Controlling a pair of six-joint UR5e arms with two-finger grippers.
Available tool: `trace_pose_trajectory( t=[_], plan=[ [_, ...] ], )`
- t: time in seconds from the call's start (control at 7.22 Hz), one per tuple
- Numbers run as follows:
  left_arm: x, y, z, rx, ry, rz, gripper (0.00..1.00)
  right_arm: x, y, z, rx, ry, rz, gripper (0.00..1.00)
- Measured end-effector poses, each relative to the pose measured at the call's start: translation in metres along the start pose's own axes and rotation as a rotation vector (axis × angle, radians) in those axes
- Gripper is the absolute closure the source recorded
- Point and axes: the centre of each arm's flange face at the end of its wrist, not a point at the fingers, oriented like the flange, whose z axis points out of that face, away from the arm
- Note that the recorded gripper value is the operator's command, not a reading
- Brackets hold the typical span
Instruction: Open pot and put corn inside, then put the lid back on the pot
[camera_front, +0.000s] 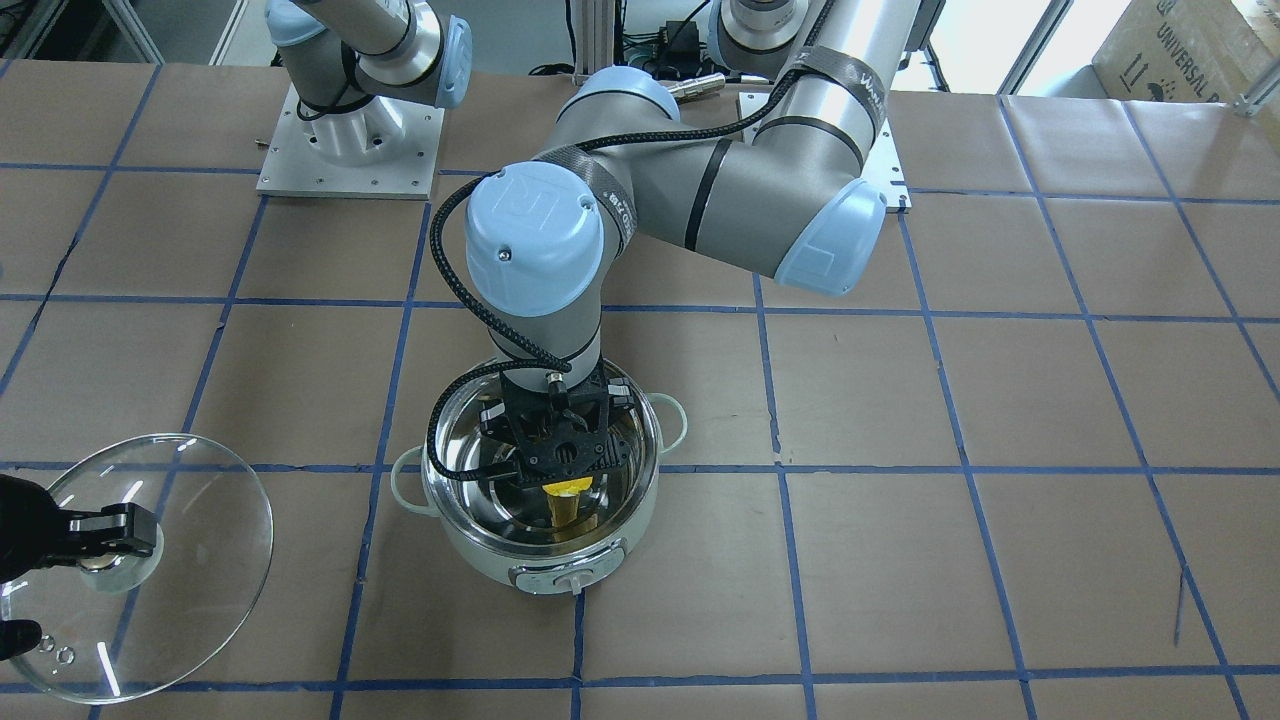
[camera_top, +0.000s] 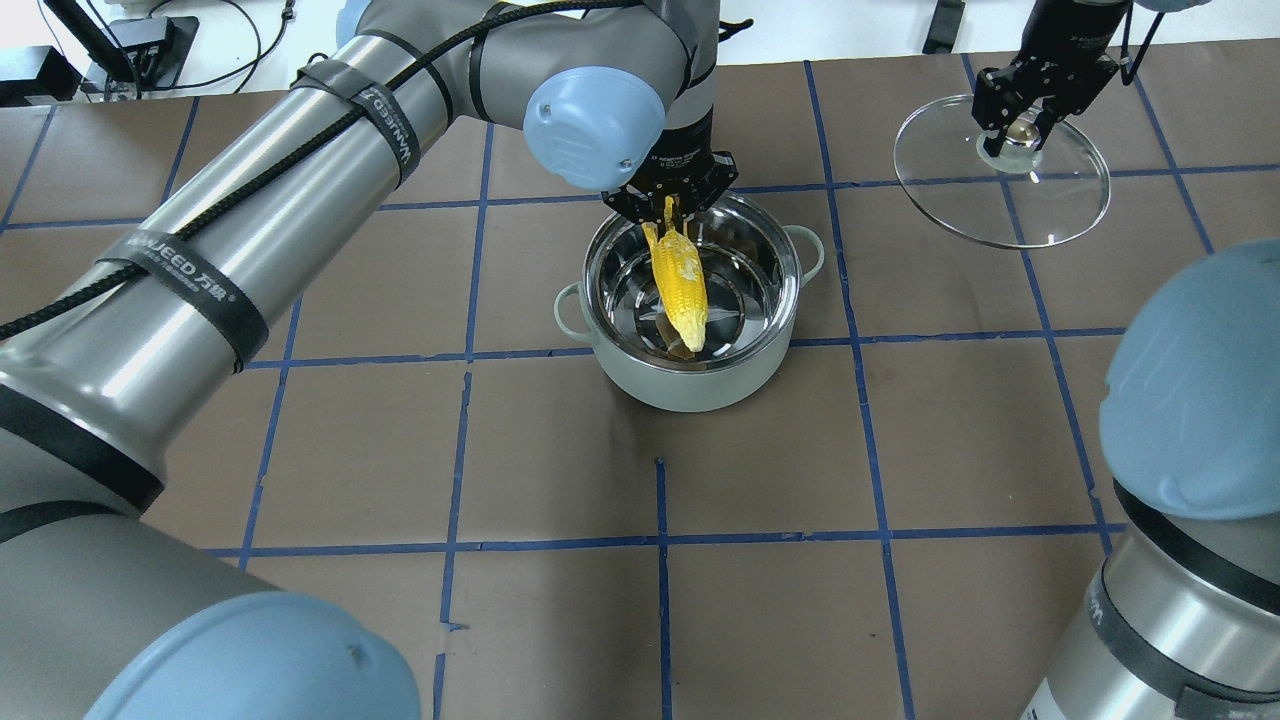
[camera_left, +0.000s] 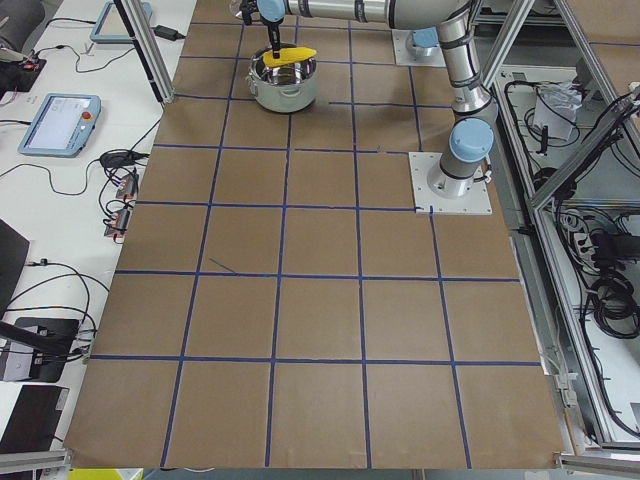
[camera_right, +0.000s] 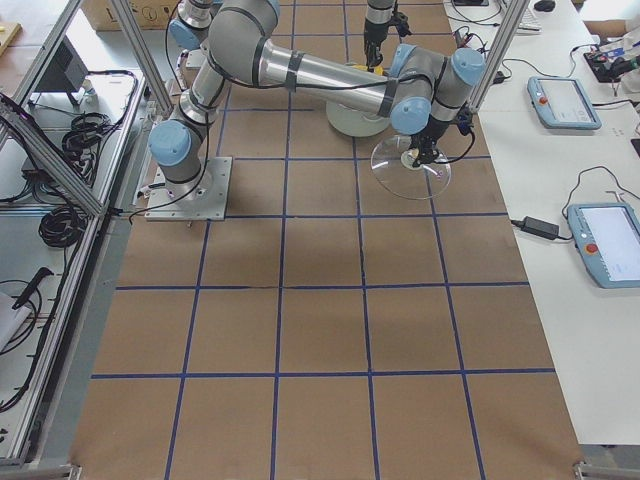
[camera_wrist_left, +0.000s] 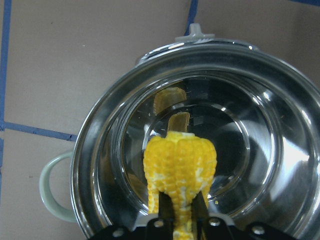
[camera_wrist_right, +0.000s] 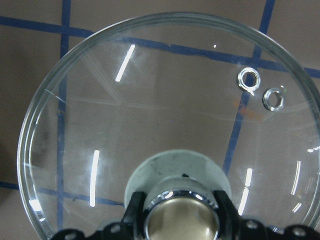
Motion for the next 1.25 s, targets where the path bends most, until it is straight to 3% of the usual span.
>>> trace_pose_trajectory(
  t=[0.28, 0.42, 0.55, 0.69, 1.25],
  plan=[
    [0.004, -0.010, 0.010, 0.031, 0.020, -0.004, 0.84, 0.000, 0.000, 0.000, 0.000, 0.000, -0.001, 0.94],
    [0.005, -0.012, 0.013, 0.035, 0.023, -0.005, 0.71, 0.000, -0.001, 0.000, 0.002, 0.000, -0.002, 0.94],
    [0.005, -0.013, 0.015, 0.035, 0.024, -0.007, 0.11, 0.000, -0.001, -0.001, 0.003, 0.000, -0.003, 0.94],
    [0.004, -0.015, 0.017, 0.039, 0.026, -0.011, 0.00, -0.001, -0.001, -0.001, 0.003, 0.001, -0.003, 0.94],
    [0.007, -0.024, 0.028, 0.063, 0.045, -0.027, 0.00, -0.001, -0.001, 0.000, 0.001, -0.001, -0.004, 0.94]
  ],
)
